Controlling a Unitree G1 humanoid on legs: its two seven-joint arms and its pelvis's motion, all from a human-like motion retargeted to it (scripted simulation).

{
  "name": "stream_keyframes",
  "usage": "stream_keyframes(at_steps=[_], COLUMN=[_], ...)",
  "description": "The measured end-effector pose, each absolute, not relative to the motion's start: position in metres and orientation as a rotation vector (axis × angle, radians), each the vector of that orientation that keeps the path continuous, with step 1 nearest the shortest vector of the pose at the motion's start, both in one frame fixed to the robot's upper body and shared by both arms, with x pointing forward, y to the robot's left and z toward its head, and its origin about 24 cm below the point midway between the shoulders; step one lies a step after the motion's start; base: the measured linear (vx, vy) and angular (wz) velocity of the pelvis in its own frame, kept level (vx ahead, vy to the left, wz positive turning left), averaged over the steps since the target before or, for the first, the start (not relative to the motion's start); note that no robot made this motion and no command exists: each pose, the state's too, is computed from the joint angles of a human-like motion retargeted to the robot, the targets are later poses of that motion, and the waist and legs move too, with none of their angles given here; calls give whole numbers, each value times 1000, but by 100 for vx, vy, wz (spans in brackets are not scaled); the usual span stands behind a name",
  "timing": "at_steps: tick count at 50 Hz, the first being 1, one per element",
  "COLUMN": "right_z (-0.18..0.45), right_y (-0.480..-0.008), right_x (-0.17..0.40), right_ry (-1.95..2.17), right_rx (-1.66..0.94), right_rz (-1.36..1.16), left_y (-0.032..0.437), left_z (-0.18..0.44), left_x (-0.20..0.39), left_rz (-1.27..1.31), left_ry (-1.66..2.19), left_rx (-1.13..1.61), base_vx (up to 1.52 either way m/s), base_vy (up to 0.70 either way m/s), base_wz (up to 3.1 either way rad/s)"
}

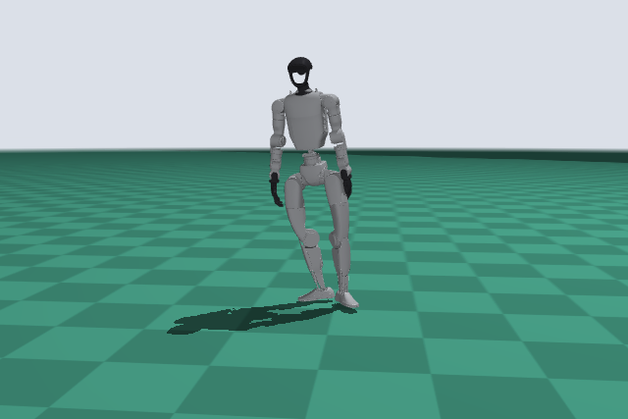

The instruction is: In place motions

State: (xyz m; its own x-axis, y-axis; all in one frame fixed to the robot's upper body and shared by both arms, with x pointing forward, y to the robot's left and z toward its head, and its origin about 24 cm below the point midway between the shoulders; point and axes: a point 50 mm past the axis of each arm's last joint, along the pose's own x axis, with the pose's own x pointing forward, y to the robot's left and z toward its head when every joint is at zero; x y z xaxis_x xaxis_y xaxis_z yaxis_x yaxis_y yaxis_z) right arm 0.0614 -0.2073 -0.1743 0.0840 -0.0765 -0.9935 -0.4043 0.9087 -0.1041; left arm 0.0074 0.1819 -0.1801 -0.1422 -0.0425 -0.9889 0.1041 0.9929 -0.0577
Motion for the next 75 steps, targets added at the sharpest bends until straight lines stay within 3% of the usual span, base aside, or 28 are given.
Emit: stream_keyframes(at_steps=[8,13,23,33,45,63,75], right_z=[-174,-169,-174,-174,-179,-178,-177], right_y=[-220,-232,-231,-213,-195,-203,-201], right_x=[-18,-48,3,51,27,-7,-21], right_ry=[1716,1806,1621,1432,1514,1683,1724], right_rx=[-349,-343,-351,-490,-452,-224,-331], right_rz=[165,90,92,291,427,204,243], left_y=[182,171,188,177,188,167,160], left_z=[-180,-181,-175,-172,-174,-177,-175], left_x=[21,-4,-38,-49,-26,-13,-30], left_rz=[-82,-70,-115,-82,-165,-207,-189], left_ry=[1664,1743,1911,1960,1893,1853,1904], left_rx=[19,-11,67,-154,-55,-87,-156], base_vx=[-35,-10,-5,12,23,4,0], base_vy=[23,48,28,0,-17,-2,0], base_wz=[359,231,156,94,56,7,0])
